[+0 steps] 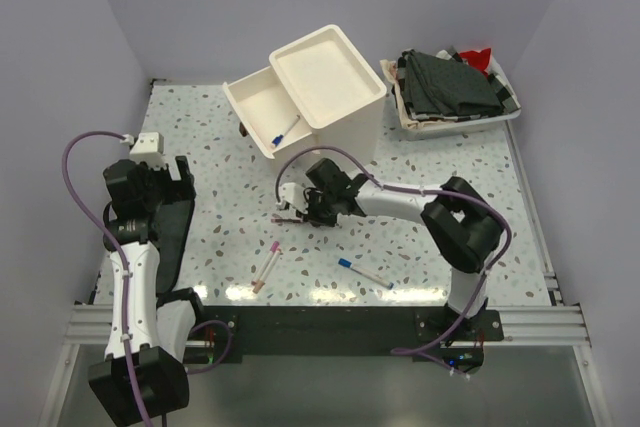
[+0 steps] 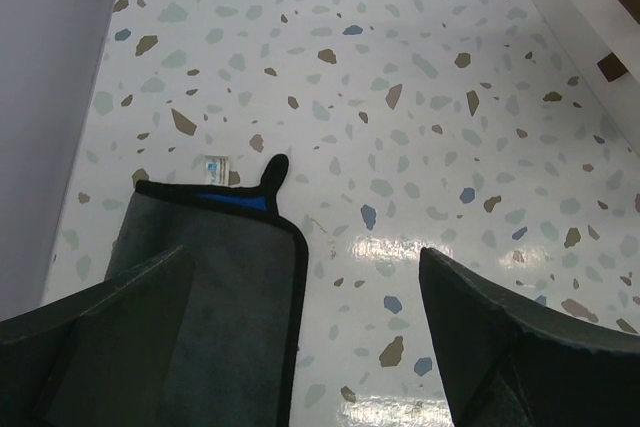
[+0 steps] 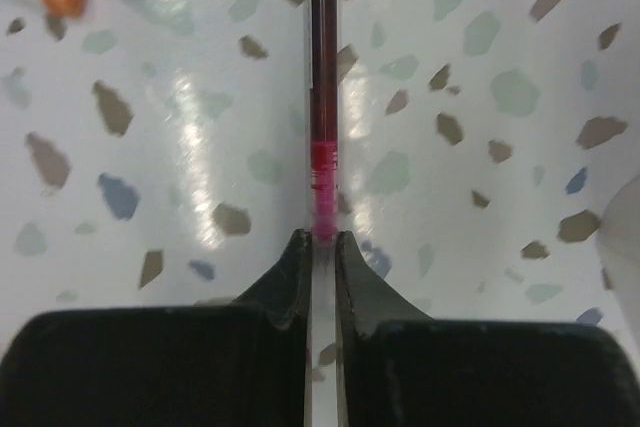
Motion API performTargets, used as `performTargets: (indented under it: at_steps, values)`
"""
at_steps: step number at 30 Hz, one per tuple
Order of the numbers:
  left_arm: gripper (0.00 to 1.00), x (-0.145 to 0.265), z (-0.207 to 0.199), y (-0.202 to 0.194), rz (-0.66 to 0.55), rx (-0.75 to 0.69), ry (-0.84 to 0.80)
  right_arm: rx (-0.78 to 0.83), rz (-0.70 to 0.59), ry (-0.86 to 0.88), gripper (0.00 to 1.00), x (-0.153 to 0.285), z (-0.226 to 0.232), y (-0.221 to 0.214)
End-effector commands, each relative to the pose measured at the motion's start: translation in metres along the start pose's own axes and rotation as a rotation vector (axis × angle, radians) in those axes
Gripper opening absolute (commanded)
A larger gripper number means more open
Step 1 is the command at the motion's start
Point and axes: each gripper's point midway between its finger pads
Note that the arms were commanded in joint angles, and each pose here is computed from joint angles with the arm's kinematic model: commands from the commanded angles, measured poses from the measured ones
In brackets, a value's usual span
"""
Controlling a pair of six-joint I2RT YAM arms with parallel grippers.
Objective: Sort the stationery into containers
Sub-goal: Pick up the pen from the center of the board, then place the pen in the drawer.
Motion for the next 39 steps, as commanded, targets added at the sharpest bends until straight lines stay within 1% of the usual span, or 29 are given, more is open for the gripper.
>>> performTargets:
  at_steps: [1, 3, 4, 5, 6, 7, 9, 11, 12, 13, 14, 15, 16, 17, 18, 19, 20, 21, 22, 25, 27, 29, 35, 36, 37, 38, 39]
  values:
    - [0.99, 0.004, -0.005, 0.024, -0.079, -0.012, -0.021, -0.024, -0.063, 0.047, 0.0, 0.077, 0.023, 0.03]
    - [0.99, 0.003, -0.008, 0.026, -0.089, -0.006, -0.034, -0.002, -0.124, 0.046, 0.0, 0.111, 0.027, 0.049]
    - [0.99, 0.002, -0.009, 0.023, -0.084, -0.005, -0.041, 0.016, -0.168, 0.024, 0.0, 0.145, 0.027, 0.065]
    - [0.99, 0.001, -0.01, 0.024, -0.09, -0.009, -0.048, 0.027, -0.198, 0.011, 0.0, 0.162, 0.026, 0.075]
    - [0.99, 0.001, -0.01, 0.025, -0.094, -0.011, -0.05, 0.033, -0.235, -0.011, 0.0, 0.178, 0.024, 0.086]
    - [0.99, -0.001, -0.011, 0.022, -0.091, -0.012, -0.054, 0.032, -0.294, -0.078, 0.0, 0.208, 0.015, 0.105]
    - [0.99, -0.002, -0.014, 0.023, -0.101, 0.013, -0.063, -0.008, -0.37, -0.167, 0.0, 0.239, -0.002, 0.129]
    - [0.99, -0.002, -0.015, 0.022, -0.104, 0.028, -0.073, -0.042, -0.418, -0.221, 0.0, 0.249, -0.021, 0.148]
    - [0.99, -0.002, -0.017, 0.022, -0.105, 0.032, -0.08, -0.094, -0.464, -0.248, 0.0, 0.263, -0.034, 0.166]
    - [0.99, -0.002, -0.018, 0.022, -0.105, 0.042, -0.084, -0.137, -0.467, -0.264, 0.0, 0.264, -0.045, 0.173]
    - [0.99, -0.001, -0.02, 0.022, -0.108, 0.044, -0.092, -0.201, -0.434, -0.245, 0.0, 0.241, -0.057, 0.174]
    - [0.99, -0.001, -0.021, 0.023, -0.109, 0.045, -0.094, -0.278, -0.477, -0.27, 0.0, 0.252, -0.071, 0.191]
    - [0.99, 0.0, -0.02, 0.023, -0.106, 0.044, -0.092, -0.321, -0.489, -0.327, 0.0, 0.251, -0.089, 0.196]
    - [0.98, 0.002, -0.022, 0.025, -0.112, 0.038, -0.094, -0.357, -0.49, -0.338, 0.0, 0.24, -0.099, 0.199]
    - [0.98, 0.003, -0.021, 0.026, -0.114, 0.036, -0.092, -0.394, -0.524, -0.361, 0.0, 0.246, -0.111, 0.21]
    - [0.98, 0.005, -0.02, 0.027, -0.113, 0.031, -0.083, -0.41, -0.523, -0.384, 0.0, 0.243, -0.121, 0.213]
    - [0.98, 0.007, -0.02, 0.029, -0.119, 0.025, -0.08, -0.451, -0.497, -0.378, 0.0, 0.224, -0.129, 0.212]
    - [0.98, 0.008, -0.02, 0.03, -0.121, 0.024, -0.077, -0.465, -0.522, -0.406, 0.0, 0.232, -0.141, 0.22]
    - [0.98, 0.009, -0.019, 0.03, -0.121, 0.023, -0.07, -0.473, -0.523, -0.418, 0.0, 0.23, -0.148, 0.222]
    - [0.98, 0.012, -0.019, 0.031, -0.129, 0.023, -0.066, -0.539, -0.518, -0.445, 0.0, 0.213, -0.172, 0.22]
    - [0.98, 0.015, -0.02, 0.033, -0.136, 0.02, -0.066, -0.62, -0.528, -0.437, 0.0, 0.204, -0.185, 0.212]
    - [0.98, 0.018, -0.019, 0.034, -0.139, 0.013, -0.061, -0.667, -0.535, -0.443, 0.0, 0.202, -0.196, 0.204]
    - [0.99, 0.02, -0.018, 0.032, -0.135, 0.008, -0.054, -0.715, -0.529, -0.453, 0.0, 0.194, -0.206, 0.192]
    - [0.98, 0.019, -0.018, 0.031, -0.133, 0.011, -0.054, -0.719, -0.523, -0.449, 0.24, 0.191, -0.205, 0.19]
    - [0.98, 0.019, -0.018, 0.031, -0.134, 0.012, -0.057, -0.718, -0.525, -0.443, 0.38, 0.19, -0.205, 0.19]
    - [0.99, 0.019, -0.019, 0.032, -0.137, 0.012, -0.059, -0.714, -0.528, -0.44, 0.5, 0.19, -0.205, 0.192]
    - [0.99, 0.019, -0.02, 0.034, -0.14, 0.011, -0.063, -0.707, -0.535, -0.44, 0.67, 0.193, -0.205, 0.194]
Point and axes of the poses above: each gripper's point midway between its finger pads, its own x axis back along the fingers, its own z axis along the line the jaws close on, y = z × x, and after that the axes turned 15 degrees about x, right-handed
